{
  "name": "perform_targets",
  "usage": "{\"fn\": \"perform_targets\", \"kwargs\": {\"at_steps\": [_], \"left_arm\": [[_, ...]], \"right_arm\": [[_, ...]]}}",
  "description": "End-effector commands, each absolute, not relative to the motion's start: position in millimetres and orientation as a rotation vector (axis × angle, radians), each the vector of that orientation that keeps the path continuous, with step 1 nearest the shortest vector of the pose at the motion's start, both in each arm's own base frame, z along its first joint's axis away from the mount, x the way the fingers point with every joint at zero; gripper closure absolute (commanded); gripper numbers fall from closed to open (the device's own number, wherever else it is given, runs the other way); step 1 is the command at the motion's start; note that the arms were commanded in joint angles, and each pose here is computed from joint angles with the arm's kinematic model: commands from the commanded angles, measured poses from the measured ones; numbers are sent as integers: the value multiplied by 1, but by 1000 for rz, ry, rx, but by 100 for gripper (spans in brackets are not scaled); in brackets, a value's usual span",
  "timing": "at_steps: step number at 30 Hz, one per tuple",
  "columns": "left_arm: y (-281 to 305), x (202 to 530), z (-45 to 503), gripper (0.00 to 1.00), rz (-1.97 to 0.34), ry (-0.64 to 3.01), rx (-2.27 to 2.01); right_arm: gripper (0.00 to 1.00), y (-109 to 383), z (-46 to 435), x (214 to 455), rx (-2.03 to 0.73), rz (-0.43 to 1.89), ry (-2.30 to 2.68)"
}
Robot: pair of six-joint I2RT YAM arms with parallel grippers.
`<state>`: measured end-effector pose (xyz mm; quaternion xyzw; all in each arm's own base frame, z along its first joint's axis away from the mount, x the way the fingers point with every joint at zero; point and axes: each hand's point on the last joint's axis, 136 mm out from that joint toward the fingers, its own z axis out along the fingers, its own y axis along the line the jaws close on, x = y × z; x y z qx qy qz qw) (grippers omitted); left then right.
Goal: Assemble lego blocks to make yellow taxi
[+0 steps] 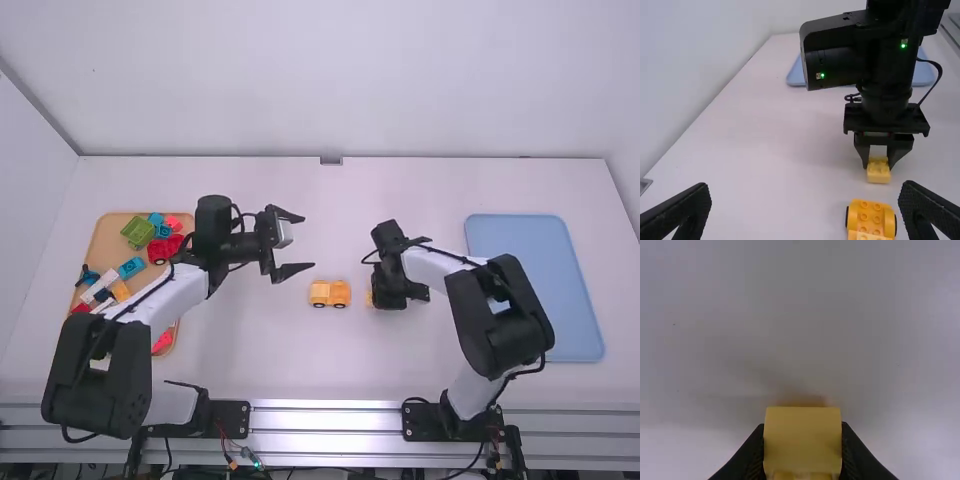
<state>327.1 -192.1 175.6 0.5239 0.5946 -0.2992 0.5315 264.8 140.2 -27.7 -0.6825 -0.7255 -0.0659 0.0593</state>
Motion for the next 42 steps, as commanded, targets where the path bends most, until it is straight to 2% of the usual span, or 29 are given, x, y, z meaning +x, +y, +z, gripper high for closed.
{"fn": "perform_targets", "kwargs": {"at_steps": [1, 8, 9, 10, 11, 12, 14, 23, 27, 30, 31, 33, 35, 36, 37, 40, 42], "left_arm": [[-191, 327, 184, 1, -703, 1387, 1260], [-191, 326, 184, 1, -703, 1387, 1260], [-191, 327, 184, 1, -702, 1387, 1260], [-192, 327, 184, 1, -702, 1386, 1260], [-192, 326, 184, 1, -703, 1386, 1261], [-192, 326, 184, 1, -703, 1386, 1261], [-191, 327, 184, 1, -702, 1386, 1260], [-192, 326, 183, 1, -704, 1389, 1261], [-192, 326, 183, 2, -705, 1388, 1261], [-191, 326, 183, 1, -704, 1389, 1260], [-191, 326, 183, 1, -704, 1389, 1260], [-191, 327, 183, 1, -696, 1391, 1259], [-189, 331, 181, 1, -675, 1411, 1251], [-188, 334, 179, 1, -651, 1426, 1245], [-186, 336, 178, 1, -639, 1434, 1241], [-185, 336, 172, 1, -639, 1475, 1234], [-185, 333, 169, 1, -659, 1492, 1234]], "right_arm": [[95, 138, -30, 265, -2124, -179, -2152], [88, 145, -30, 271, -2097, -233, -2196], [81, 144, -30, 272, -2102, -229, -2200], [65, 143, -30, 272, -2104, -227, -2202], [60, 143, -30, 272, -2106, -226, -2204], [25, 141, -30, 272, -2107, -219, -2216], [2, 141, -30, 273, -2102, -220, -2225], [2, 136, -23, 278, -2031, -218, -2280], [2, 131, 7, 291, -1894, -258, -2414], [2, 134, 36, 312, -1687, -382, -2596], [2, 135, 43, 321, -1576, -424, -2688], [2, 133, 64, 339, -1023, -485, -3046], [2, 132, 75, 348, -730, -506, -3186], [2, 130, 85, 355, -414, -490, -3298], [2, 129, 87, 357, -303, -472, -3333], [2, 112, 90, 373, 246, -228, -3472], [2, 98, 90, 379, 486, -47, -3480]]}}
